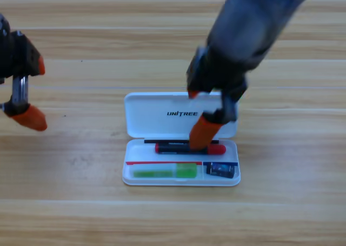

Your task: Clean up eraser and pencils

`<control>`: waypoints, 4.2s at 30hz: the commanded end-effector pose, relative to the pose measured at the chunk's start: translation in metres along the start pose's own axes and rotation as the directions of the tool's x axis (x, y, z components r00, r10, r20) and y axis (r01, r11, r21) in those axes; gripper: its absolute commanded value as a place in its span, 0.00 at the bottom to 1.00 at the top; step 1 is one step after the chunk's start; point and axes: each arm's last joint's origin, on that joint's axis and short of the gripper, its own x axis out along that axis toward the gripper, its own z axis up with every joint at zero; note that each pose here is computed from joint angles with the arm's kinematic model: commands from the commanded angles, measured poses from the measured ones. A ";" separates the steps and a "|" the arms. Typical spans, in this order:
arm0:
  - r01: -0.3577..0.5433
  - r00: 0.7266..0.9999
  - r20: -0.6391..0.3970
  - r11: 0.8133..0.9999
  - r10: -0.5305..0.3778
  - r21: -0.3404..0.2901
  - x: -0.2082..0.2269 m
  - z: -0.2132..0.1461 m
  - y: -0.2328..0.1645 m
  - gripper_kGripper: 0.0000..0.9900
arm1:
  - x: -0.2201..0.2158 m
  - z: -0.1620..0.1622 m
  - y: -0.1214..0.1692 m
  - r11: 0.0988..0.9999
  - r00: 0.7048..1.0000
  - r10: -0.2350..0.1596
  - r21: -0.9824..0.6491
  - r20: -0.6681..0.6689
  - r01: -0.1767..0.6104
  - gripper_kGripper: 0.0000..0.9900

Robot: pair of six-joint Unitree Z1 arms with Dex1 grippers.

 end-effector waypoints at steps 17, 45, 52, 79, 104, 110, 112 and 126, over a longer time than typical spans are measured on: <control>0.045 0.964 0.265 0.992 -0.012 -0.119 0.137 0.022 0.162 0.00 | -0.126 -0.076 0.105 0.994 0.939 0.032 0.090 0.344 -0.066 1.00; 0.579 0.733 0.419 0.815 -0.536 0.031 0.218 0.041 0.122 0.00 | -0.127 -0.083 0.113 0.993 0.921 0.055 0.071 0.386 -0.090 1.00; 0.628 0.684 0.385 0.769 -0.619 0.120 0.207 0.054 0.096 0.00 | -0.126 -0.084 0.113 0.994 0.921 0.054 0.071 0.386 -0.088 1.00; 0.598 0.741 0.224 0.774 -0.633 0.210 0.219 0.066 0.010 0.00 | -0.115 -0.078 0.108 0.991 0.927 0.072 0.081 0.368 -0.109 1.00; 0.049 0.919 0.374 0.977 -0.126 0.209 -0.020 0.055 -0.038 0.00 | -0.112 -0.077 0.107 0.989 0.929 0.074 0.090 0.361 -0.114 1.00; 0.080 0.876 0.443 0.963 -0.191 0.256 -0.091 0.048 -0.073 0.00 | -0.112 -0.077 0.106 0.989 0.930 0.073 0.096 0.361 -0.115 1.00; 0.089 0.866 0.451 0.954 -0.217 0.288 -0.096 0.043 -0.083 0.00 | -0.112 -0.077 0.106 0.989 0.931 0.072 0.097 0.359 -0.114 1.00; 0.199 0.892 0.321 0.914 -0.319 0.355 -0.050 0.046 -0.101 1.00 | -0.110 -0.077 0.106 0.988 0.933 0.073 0.104 0.352 -0.117 1.00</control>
